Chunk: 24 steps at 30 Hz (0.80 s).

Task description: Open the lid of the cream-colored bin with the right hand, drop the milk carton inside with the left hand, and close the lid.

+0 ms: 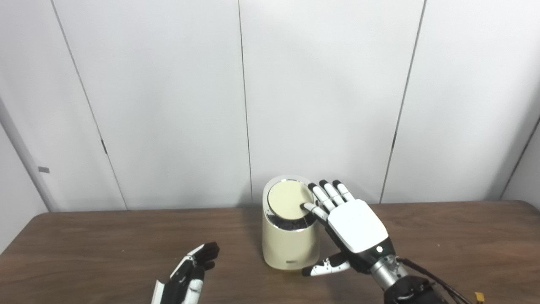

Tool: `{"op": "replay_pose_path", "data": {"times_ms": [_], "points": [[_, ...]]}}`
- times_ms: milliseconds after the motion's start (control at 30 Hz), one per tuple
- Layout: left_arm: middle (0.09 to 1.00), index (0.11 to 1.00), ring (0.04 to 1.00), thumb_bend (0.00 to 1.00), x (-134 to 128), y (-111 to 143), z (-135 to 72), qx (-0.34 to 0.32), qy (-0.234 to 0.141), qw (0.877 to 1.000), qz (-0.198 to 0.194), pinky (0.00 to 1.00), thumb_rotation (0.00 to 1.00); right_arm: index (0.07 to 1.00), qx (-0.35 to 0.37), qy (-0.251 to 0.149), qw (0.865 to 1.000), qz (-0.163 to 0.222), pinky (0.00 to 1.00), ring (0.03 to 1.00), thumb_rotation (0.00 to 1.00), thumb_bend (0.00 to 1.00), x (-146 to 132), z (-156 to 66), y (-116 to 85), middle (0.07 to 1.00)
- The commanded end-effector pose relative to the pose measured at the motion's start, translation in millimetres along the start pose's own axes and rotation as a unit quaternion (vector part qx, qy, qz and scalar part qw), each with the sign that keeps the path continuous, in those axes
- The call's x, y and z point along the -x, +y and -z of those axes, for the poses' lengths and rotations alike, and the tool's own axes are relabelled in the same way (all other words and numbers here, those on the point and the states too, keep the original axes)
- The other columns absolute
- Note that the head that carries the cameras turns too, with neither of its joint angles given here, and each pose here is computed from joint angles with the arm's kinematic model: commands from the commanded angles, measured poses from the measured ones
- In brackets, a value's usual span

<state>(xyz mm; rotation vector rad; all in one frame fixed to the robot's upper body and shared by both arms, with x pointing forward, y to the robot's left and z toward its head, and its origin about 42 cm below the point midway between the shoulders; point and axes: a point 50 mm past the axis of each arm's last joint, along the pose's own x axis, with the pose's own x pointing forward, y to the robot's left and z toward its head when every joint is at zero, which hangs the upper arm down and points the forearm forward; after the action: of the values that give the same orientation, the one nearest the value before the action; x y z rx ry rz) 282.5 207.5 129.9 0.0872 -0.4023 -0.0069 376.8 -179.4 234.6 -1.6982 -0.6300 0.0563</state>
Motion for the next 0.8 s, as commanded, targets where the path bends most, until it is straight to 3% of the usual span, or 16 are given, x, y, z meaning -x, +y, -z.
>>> {"op": "replay_pose_path", "data": {"times_ms": [0, 400, 567, 767], "points": [[0.793, 0.807, 0.795, 0.46, 0, -3, -3, 0.002, -0.005, 1.0, -0.001, 0.77, 0.86, 0.796, 0.031, -0.009, 0.999, -0.037, 1.0, 1.0, 0.66, 0.75, 3, 8, 11, 1.0], [0.787, 0.796, 0.792, 0.47, -1, -8, -4, -0.001, -0.001, 1.0, -0.001, 0.77, 0.85, 0.806, 0.058, -0.034, 0.996, -0.054, 1.0, 1.0, 0.7, 0.78, -1, 0, 9, 1.0], [0.788, 0.796, 0.793, 0.46, -1, -9, -5, -0.004, 0.002, 1.0, 0.0, 0.77, 0.86, 0.815, 0.068, -0.038, 0.994, -0.079, 1.0, 1.0, 0.73, 0.77, -5, -1, 5, 1.0], [0.785, 0.793, 0.79, 0.44, -3, -9, -6, -0.006, -0.002, 1.0, 0.001, 0.78, 0.85, 0.799, 0.077, -0.04, 0.99, -0.115, 1.0, 1.0, 0.69, 0.84, -10, -3, 0, 1.0]]}}
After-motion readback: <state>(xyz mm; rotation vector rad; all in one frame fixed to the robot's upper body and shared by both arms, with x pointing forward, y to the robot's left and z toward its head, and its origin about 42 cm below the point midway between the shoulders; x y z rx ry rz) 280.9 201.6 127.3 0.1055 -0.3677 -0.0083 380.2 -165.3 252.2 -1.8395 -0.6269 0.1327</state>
